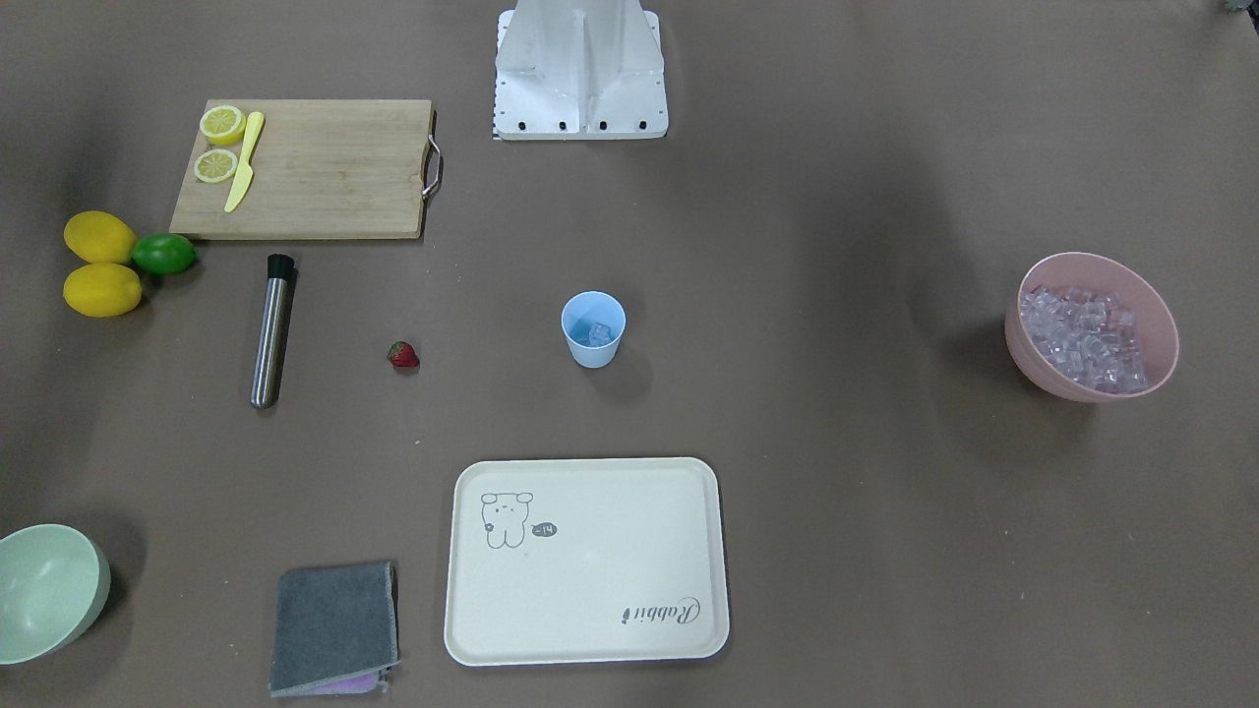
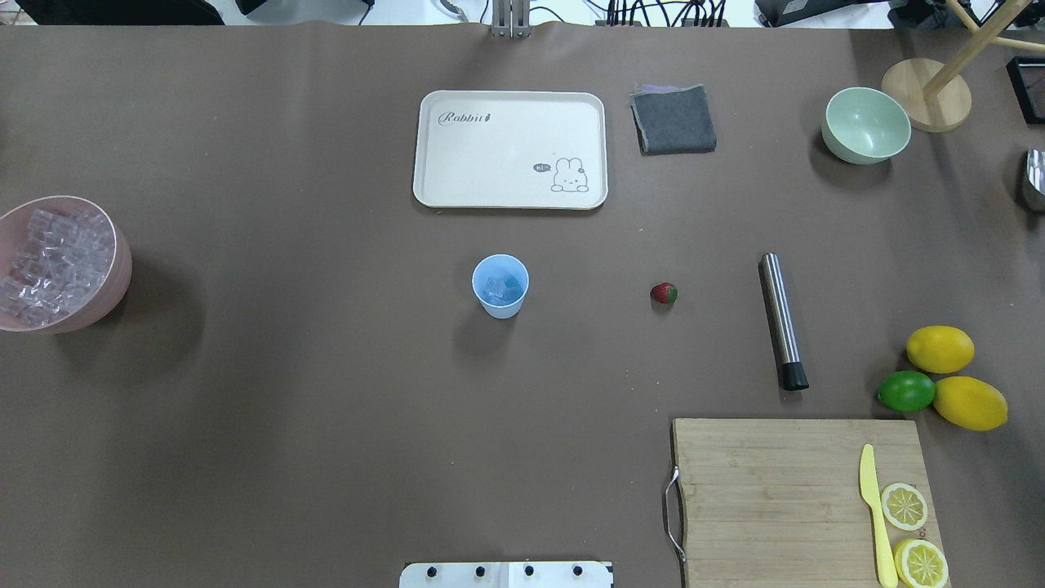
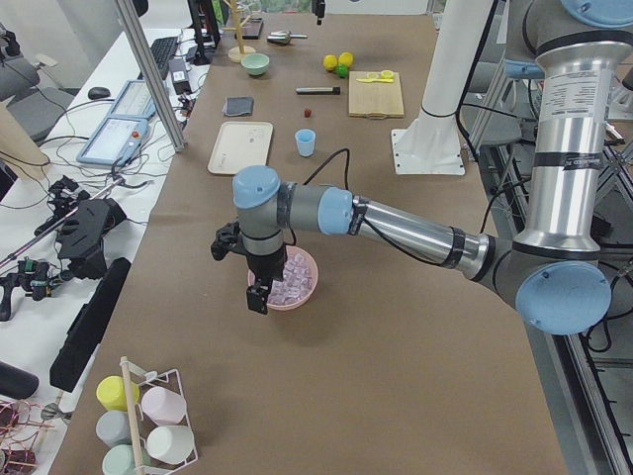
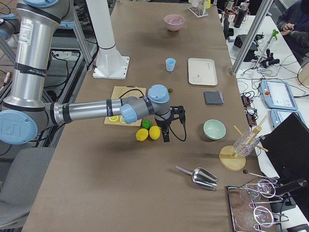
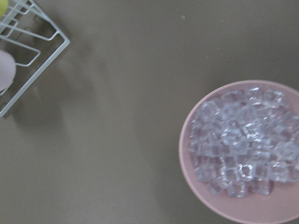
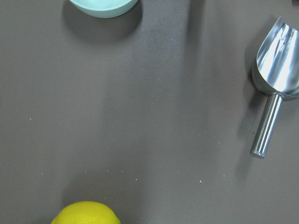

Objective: Mash ice and strawberries in cup
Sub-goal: 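Move the right gripper over the red strawberry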

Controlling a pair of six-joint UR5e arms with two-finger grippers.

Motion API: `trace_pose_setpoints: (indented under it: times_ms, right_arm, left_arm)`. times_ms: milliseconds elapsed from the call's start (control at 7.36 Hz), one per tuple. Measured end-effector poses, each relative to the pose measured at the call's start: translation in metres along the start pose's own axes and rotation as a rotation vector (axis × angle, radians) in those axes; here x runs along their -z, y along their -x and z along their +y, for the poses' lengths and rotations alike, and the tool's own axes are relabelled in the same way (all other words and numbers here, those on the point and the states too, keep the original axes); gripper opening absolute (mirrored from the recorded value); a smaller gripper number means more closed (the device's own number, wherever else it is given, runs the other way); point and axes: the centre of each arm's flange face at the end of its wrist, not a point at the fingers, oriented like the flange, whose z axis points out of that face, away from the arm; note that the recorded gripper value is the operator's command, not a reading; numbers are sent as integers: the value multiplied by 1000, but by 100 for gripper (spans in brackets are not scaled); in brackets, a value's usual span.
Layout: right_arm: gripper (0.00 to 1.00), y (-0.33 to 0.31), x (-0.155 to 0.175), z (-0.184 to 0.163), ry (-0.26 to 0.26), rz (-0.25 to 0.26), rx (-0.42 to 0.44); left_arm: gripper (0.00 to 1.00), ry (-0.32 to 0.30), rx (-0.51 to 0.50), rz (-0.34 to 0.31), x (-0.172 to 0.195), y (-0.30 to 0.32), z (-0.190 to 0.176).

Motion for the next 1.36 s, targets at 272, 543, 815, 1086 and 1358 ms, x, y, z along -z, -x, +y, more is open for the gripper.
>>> trace_pose_setpoints:
  times_ms: [272, 543, 815, 1086, 1358]
  right_arm:
    - [100, 31, 14, -17, 16, -1, -50]
    - [100, 123, 16, -56, 23, -21, -66]
    - [98, 255, -2, -89, 11, -17, -24]
    - [100, 342, -23, -94, 6, -45, 57]
    - [100, 394, -67, -89, 16, -7, 63]
  left_arm:
    - [100, -10, 54, 71, -6, 28, 27]
    - [99, -16, 60, 83, -6, 30, 31]
    - [99, -31, 48, 81, -3, 28, 29]
    - [100, -53, 28, 74, -2, 28, 26]
    - [99, -65, 15, 70, -4, 30, 24]
